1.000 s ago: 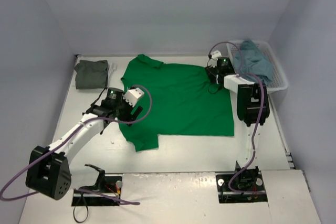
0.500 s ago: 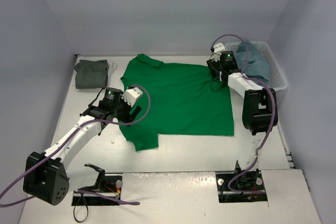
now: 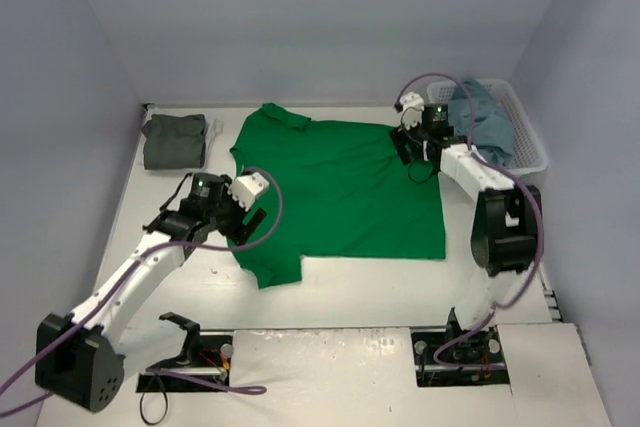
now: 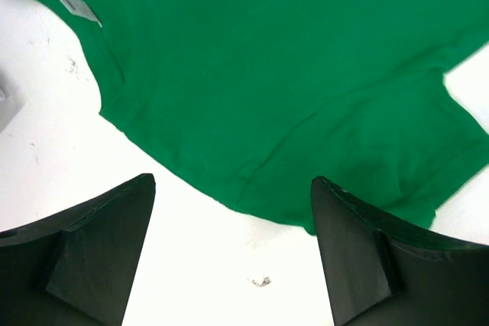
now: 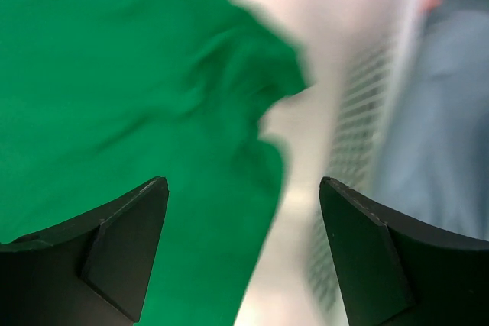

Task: Fold and stack the t-shirts
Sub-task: Grap the side of the flattened tshirt closest away from the robot with both arms

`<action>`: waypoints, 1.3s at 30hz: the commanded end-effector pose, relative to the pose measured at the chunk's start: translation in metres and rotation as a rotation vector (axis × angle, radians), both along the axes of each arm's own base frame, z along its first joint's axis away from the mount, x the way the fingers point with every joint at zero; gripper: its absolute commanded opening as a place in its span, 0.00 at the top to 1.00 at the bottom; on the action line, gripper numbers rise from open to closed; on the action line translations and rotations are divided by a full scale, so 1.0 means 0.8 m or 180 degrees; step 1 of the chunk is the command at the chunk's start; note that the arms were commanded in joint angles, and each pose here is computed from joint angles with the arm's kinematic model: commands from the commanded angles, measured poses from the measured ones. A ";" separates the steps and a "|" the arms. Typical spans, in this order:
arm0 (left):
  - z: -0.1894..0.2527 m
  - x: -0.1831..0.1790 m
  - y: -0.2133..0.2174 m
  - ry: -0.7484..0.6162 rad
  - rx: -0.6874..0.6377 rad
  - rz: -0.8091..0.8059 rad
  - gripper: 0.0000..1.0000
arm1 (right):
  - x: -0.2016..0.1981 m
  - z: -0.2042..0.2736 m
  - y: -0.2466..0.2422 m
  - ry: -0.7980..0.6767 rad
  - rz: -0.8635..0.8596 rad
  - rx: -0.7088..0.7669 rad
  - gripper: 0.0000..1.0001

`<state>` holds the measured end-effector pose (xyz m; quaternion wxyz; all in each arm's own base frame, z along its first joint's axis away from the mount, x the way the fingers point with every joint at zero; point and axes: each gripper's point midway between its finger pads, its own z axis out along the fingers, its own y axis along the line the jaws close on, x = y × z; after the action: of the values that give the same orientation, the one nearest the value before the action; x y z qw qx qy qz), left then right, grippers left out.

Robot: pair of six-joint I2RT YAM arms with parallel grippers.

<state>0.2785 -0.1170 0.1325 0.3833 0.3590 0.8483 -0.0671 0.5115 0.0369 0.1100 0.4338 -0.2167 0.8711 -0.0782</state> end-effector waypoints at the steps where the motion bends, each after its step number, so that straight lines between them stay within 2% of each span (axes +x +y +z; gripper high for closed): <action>1: 0.010 -0.022 -0.008 -0.0113 -0.0035 -0.0342 0.23 | -0.066 0.056 0.048 0.0075 0.0710 0.0079 0.23; 4: 0.007 -0.038 -0.007 -0.0145 0.0020 -0.0560 0.23 | -0.135 0.038 0.061 0.0442 0.1052 0.0040 0.22; 5: 0.004 -0.042 -0.006 -0.0144 0.0040 -0.0612 0.23 | -0.159 0.044 0.060 0.0478 0.1184 -0.0034 0.22; 9: -0.004 -0.059 -0.016 -0.0030 -0.0003 -0.0852 0.23 | -0.245 0.006 0.044 0.0869 0.1457 -0.0275 0.22; 11: -0.007 -0.059 -0.019 -0.0047 0.0036 -0.0922 0.23 | -0.266 0.009 0.030 0.0800 0.1504 -0.0453 0.21; 16: -0.014 -0.052 -0.026 -0.0047 0.0190 -0.1075 0.23 | -0.324 -0.044 0.002 0.1090 0.1586 -0.0745 0.20; 25: -0.052 -0.047 -0.046 -0.0133 0.0684 -0.1356 0.23 | -0.352 -0.065 -0.010 0.1164 0.1664 -0.0894 0.20; 39: -0.067 -0.035 -0.067 -0.0188 0.0793 -0.1397 0.23 | -0.360 -0.087 -0.017 0.1404 0.1767 -0.1002 0.29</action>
<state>0.2339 -0.1601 0.0625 0.2994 0.5852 0.7524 -0.0413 0.2192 0.0277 0.0415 0.2115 -0.5128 0.8315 -0.0306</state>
